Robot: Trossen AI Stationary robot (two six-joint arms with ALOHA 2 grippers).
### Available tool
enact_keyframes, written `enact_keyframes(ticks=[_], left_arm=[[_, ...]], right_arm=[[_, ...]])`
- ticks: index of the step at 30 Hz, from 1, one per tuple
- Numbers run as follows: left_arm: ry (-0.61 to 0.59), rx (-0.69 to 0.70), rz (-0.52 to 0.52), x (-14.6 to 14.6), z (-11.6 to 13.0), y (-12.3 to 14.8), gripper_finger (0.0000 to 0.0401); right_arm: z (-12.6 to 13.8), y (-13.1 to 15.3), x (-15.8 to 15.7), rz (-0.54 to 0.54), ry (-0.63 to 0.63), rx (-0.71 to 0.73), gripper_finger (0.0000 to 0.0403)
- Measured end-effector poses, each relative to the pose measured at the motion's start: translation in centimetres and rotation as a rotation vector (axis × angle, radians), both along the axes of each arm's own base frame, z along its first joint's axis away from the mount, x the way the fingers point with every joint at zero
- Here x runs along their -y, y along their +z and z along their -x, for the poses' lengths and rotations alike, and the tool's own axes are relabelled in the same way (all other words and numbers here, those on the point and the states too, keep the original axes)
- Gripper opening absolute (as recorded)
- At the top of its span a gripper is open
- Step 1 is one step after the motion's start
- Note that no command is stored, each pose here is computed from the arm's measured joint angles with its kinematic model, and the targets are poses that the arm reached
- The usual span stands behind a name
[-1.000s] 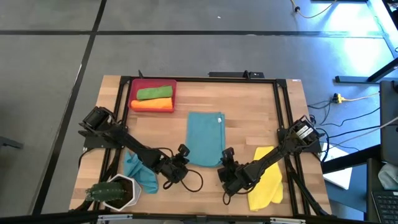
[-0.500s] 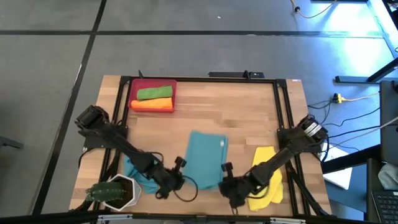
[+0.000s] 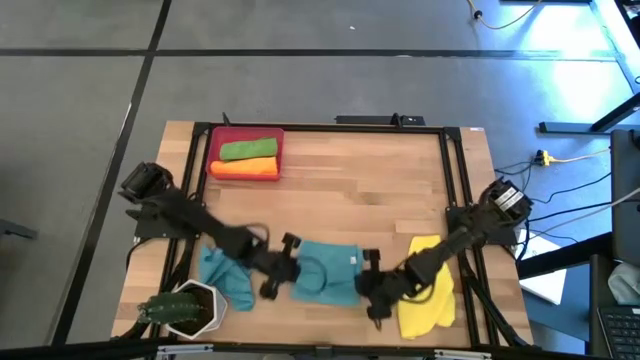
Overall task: Roll microfiber towels into tight, uniform cylinder then place into a basket
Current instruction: Fold the right blue microfiber towel
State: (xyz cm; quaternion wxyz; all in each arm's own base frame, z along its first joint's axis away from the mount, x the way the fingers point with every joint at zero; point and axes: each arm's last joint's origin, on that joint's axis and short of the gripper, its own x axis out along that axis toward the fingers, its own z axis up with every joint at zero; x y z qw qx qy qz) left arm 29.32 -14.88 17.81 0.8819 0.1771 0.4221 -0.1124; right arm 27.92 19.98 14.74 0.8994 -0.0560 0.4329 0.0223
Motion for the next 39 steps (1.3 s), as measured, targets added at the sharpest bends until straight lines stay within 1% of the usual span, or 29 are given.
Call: enact_keyframes(ticks=[2,4,8,13,16,21,24,26,30,34,37,39], left_arm=[[0.021,-0.029,0.05,-2.0,-0.6,-0.6,0.0],[0.041,-0.051,0.076,-3.9,-1.1,-1.0,0.0],[0.086,-0.075,0.085,-7.0,-1.7,-1.5,0.0],[0.113,-0.054,0.072,-9.5,-2.4,-1.5,0.0],[0.123,-0.028,0.073,-10.6,-2.8,-1.3,0.0],[0.144,0.016,0.097,-11.8,-3.3,-1.0,0.0],[0.141,0.044,0.084,-12.3,-3.5,-0.9,0.0001],[0.131,0.05,0.07,-12.4,-3.5,-0.8,0.0009],[0.149,0.054,0.044,-12.6,-3.5,-0.8,0.0044],[0.203,0.066,-0.033,-12.6,-3.5,-0.8,0.0087],[0.248,0.079,-0.102,-12.5,-3.5,-0.7,0.0108],[0.282,0.093,-0.14,-12.3,-3.3,-0.4,0.0117]], right_arm=[[0.1,-1.4,1.6,-0.028,-0.053,-0.012,0.0004],[0.4,-2.3,2.8,-0.062,-0.083,0.004,0.0004],[1.3,-2.0,4.8,-0.134,-0.129,0.09,0.0004],[3.3,-0.8,6.8,-0.131,-0.258,0.192,0.0003],[4.7,-1.1,7.8,-0.141,-0.313,0.196,0.0003],[6.1,-2.7,8.5,-0.183,-0.383,0.155,0.0003],[6.4,-3.2,8.8,-0.185,-0.413,0.145,0.0006],[6.4,-3.2,9.0,-0.177,-0.439,0.158,0.001],[6.3,-3.1,9.2,-0.147,-0.47,0.188,0.0015],[6.1,-3.1,9.6,-0.13,-0.501,0.206,0.0021],[6.1,-3.1,9.8,-0.129,-0.508,0.206,0.0039],[6.1,-3.0,9.7,-0.135,-0.5,0.202,0.0059]])
